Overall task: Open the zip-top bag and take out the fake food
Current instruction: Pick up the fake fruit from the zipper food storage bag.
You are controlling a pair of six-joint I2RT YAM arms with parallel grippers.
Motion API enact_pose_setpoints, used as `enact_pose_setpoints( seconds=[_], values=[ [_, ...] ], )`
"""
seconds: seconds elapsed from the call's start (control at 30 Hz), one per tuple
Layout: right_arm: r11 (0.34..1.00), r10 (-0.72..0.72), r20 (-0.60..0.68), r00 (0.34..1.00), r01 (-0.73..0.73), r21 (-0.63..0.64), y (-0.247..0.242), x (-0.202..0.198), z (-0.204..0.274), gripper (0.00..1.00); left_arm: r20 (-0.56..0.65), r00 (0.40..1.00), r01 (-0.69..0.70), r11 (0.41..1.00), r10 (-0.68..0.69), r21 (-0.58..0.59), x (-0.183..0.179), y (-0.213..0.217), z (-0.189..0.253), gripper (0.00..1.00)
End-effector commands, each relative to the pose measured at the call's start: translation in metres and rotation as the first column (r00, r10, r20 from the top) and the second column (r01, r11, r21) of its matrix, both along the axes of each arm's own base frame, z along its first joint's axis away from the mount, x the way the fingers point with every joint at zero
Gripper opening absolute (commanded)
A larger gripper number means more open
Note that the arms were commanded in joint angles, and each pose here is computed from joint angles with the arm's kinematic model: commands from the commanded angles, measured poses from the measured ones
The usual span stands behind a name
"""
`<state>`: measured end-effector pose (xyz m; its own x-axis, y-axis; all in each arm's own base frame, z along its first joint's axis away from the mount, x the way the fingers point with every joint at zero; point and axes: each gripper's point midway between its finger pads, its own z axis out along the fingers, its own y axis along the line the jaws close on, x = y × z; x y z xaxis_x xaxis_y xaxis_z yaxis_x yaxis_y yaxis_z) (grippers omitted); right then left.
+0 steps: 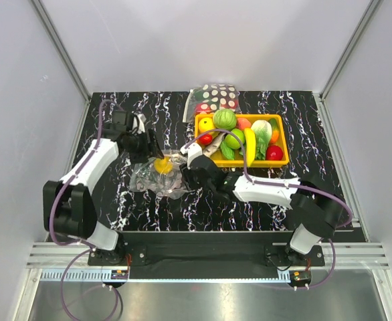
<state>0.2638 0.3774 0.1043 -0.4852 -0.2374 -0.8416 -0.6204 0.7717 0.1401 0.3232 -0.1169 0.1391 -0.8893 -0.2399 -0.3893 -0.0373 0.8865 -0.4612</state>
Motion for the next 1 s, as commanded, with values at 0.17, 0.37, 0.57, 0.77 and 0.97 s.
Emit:
enact_pose_setpoints(
  seconds=[0.17,0.37,0.57,0.77,0.97],
  values=[
    [0.999,0.017,0.012,1.000,-0.018,0.050,0.008,0.013,0.019,0.45,0.033,0.993,0.110,0.992,-0.113,0.067,0.020,-0.013,-0.013,0.73],
    [0.998,0.041,-0.010,0.999,-0.041,0.039,0.009,0.011,0.016,0.44,-0.009,0.992,0.128,0.989,-0.128,0.076,0.024,-0.014,-0.027,0.49],
    [0.998,0.053,-0.051,0.997,-0.051,0.046,0.003,-0.001,0.009,0.49,-0.034,0.989,0.145,0.987,-0.142,0.074,0.025,-0.016,-0.032,0.21],
    [0.997,0.054,-0.078,0.995,-0.050,0.056,0.002,-0.006,0.007,0.54,-0.055,0.987,0.156,0.985,-0.152,0.072,0.028,-0.017,-0.038,0.04],
    [0.998,0.044,-0.099,0.994,-0.038,0.056,-0.004,-0.011,0.001,0.56,-0.068,0.984,0.167,0.984,-0.163,0.067,0.032,-0.019,-0.042,0.00]
  ],
)
